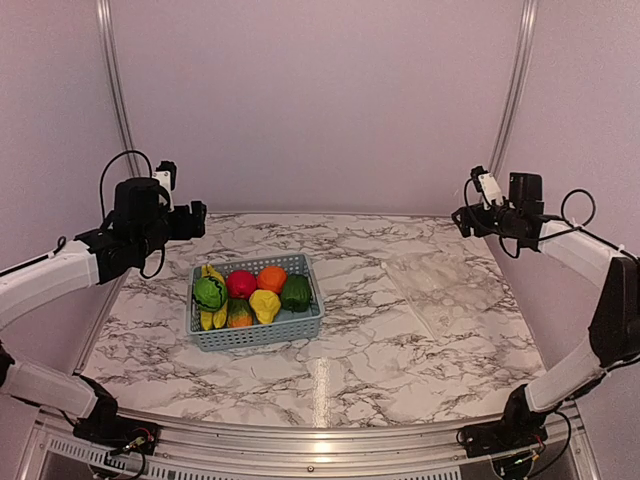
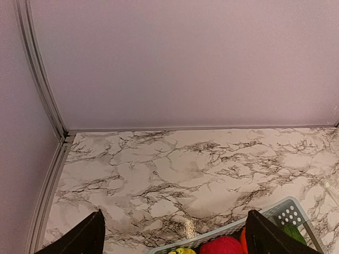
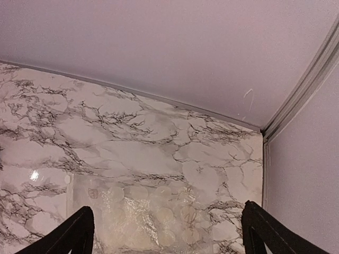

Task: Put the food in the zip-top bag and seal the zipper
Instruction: Adjust both arms in the bin at the center of the board.

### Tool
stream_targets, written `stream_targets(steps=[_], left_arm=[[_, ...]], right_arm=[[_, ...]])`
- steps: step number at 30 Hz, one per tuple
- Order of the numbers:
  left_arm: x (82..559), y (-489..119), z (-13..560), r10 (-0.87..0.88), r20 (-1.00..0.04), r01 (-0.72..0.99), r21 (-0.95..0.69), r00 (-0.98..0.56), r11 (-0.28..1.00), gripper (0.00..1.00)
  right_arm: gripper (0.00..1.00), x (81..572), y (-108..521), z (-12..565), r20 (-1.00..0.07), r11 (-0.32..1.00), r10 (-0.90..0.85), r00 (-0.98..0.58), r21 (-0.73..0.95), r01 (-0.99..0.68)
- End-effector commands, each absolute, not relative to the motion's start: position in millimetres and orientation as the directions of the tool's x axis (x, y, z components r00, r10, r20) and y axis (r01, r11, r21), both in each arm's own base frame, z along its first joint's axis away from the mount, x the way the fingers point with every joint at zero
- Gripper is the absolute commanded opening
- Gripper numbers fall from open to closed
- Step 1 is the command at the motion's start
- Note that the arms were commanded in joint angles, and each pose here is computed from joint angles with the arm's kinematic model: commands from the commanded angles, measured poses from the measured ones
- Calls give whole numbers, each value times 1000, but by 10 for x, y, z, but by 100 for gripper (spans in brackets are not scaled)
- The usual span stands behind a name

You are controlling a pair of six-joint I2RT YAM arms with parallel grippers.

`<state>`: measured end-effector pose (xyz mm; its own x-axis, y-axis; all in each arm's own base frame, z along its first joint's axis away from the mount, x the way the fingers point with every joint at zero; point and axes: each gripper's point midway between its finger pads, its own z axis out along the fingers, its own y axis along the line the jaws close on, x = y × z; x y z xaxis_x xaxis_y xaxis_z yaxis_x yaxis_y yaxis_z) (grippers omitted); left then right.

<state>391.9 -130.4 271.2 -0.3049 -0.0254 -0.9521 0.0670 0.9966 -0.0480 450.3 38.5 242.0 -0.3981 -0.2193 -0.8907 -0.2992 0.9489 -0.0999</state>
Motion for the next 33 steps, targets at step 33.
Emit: stream_targets(steps=[33], left_arm=[[2548, -2682, 1556, -130, -720, 151, -313, -682, 938, 59]], right_arm=[[63, 4118, 2998, 1579, -752, 413, -655, -69, -280, -867]])
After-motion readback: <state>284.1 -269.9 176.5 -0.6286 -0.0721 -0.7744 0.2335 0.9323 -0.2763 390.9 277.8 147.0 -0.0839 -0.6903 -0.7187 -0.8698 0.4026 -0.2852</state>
